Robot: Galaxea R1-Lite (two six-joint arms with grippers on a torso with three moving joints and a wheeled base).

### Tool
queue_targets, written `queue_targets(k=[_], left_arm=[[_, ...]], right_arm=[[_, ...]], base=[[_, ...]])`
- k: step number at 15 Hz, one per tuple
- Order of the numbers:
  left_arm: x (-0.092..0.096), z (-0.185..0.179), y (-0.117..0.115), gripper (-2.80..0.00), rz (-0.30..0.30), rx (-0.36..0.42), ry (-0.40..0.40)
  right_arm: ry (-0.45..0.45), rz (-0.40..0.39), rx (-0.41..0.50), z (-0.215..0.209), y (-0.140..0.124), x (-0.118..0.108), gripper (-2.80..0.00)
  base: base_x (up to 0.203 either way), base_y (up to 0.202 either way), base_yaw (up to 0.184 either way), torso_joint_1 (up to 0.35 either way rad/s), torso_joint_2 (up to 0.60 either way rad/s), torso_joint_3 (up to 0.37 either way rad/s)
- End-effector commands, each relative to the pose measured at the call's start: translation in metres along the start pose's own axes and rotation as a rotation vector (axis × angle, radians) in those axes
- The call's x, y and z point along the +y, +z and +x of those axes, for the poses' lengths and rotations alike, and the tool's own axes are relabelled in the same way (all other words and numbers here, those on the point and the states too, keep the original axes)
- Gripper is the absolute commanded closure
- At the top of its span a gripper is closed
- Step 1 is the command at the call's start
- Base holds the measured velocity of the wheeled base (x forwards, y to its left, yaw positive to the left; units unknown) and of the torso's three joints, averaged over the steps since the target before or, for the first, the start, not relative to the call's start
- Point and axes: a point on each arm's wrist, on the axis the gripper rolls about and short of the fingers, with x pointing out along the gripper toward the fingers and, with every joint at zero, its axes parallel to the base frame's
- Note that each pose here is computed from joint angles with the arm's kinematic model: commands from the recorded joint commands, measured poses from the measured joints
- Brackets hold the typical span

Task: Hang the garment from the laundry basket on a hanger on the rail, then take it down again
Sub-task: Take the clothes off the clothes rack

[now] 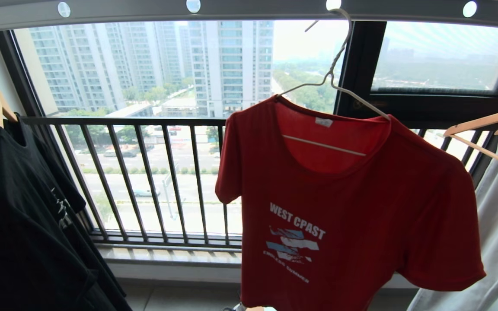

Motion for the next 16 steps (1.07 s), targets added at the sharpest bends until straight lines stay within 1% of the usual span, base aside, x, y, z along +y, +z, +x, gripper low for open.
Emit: queue_targets(k=[1,12,13,15,16], left_arm=[[0.0,0.0,0.0,0.0,-0.001,0.002,0.001],[0.0,0.0,0.0,0.0,-0.001,0.002,0.001],[0.0,0.0,0.0,0.0,-0.001,0.002,0.001],[0.0,0.0,0.0,0.0,-0.001,0.002,0.001],[0.0,0.0,0.0,0.0,-0.001,0.002,0.001]], right_arm=[[0.001,0.0,0.002,0.0,0.0,0.0,0.0],[-0.002,0.004,0.004,0.0,0.0,0.0,0.0],[-0.009,0.003,-0.014,-0.002,0.006,0.0,0.0],[-0.028,0.003,-0.066,-0.01,0.03,-0.002,0.0],[-0.032,0.002,-0.072,-0.014,0.042,-0.003,0.0]], base=[[0.0,0.0,0.0,0.0,0.0,0.0],[0.0,0.0,0.0,0.0,0.0,0.0],[0.0,0.0,0.0,0.0,0.0,0.0],[0.0,0.0,0.0,0.0,0.0,0.0],[0.0,0.0,0.0,0.0,0.0,0.0]])
